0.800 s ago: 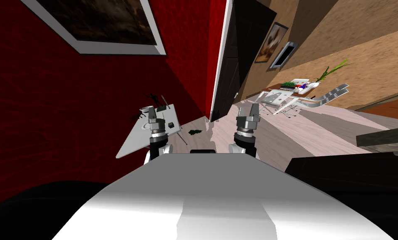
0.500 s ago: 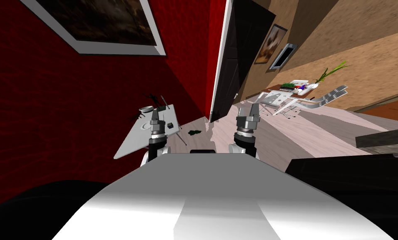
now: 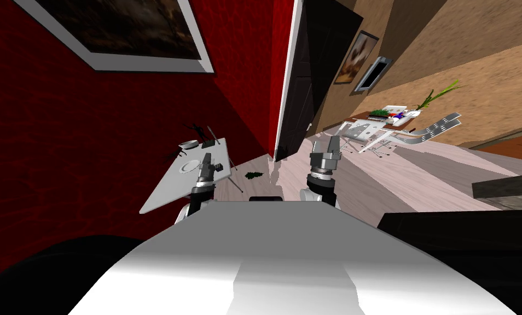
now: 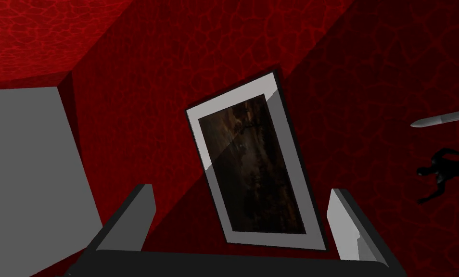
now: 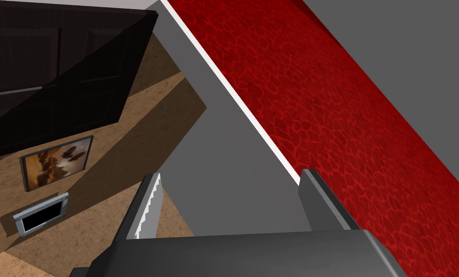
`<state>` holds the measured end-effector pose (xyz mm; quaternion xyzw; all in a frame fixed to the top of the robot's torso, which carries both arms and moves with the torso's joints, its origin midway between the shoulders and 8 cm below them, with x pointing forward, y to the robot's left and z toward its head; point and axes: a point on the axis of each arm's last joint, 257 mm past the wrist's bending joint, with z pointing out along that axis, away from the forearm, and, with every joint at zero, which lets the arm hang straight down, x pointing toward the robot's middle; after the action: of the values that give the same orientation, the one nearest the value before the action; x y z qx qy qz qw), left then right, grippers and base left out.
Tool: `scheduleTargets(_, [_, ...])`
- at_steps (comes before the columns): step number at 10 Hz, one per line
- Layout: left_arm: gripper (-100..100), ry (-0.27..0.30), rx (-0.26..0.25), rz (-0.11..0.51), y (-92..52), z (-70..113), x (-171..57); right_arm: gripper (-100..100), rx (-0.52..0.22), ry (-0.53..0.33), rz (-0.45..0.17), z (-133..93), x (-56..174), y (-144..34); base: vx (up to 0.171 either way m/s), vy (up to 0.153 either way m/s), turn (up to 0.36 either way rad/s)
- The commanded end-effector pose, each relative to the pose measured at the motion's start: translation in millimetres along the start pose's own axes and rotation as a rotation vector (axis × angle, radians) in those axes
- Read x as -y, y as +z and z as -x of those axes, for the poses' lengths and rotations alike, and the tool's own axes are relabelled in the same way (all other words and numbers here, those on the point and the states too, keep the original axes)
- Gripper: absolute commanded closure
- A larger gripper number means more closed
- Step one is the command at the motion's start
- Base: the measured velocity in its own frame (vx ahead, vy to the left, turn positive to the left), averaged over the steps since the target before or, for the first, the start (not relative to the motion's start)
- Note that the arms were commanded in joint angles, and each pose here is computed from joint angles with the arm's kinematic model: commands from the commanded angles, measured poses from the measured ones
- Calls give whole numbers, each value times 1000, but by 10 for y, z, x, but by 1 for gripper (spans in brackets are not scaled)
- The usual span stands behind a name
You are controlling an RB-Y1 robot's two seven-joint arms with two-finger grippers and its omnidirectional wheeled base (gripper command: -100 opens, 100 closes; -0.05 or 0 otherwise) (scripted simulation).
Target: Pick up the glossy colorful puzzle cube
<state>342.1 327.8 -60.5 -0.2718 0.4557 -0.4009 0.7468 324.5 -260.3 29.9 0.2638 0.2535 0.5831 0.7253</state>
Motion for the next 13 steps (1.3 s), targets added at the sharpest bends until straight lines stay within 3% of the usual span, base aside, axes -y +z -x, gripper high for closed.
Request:
scheduleTargets(1, [-100,14,-13,27,-82,31,-64,0,0,0,0,0,0,0,41,-52,9])
scheduleTargets(6, [-100,157,-123,308,-741,269,-921,0,0,0,0,0,0,0,108,-113,27])
scheduleTargets(7, [-100,159,-127,321,-789,273,-944,0,0,0,0,0,0,0,93,-89,14])
scheduleTargets(9, [-100,214,-167,426,-1086,423,-1212,0,0,0,0,0,0,0,99,-93,20])
scheduleTargets(10, [-100,216,-170,435,-1125,427,-1225,0,0,0,0,0,0,0,87,-73,20])
scheduleTargets(12, [-100,269,-211,536,-1444,592,-1442,0,0,0,0,0,0,0,90,-76,22])
scheduleTargets(13, [-100,269,-211,538,-1454,593,-1445,0,0,0,0,0,0,0,80,-66,16])
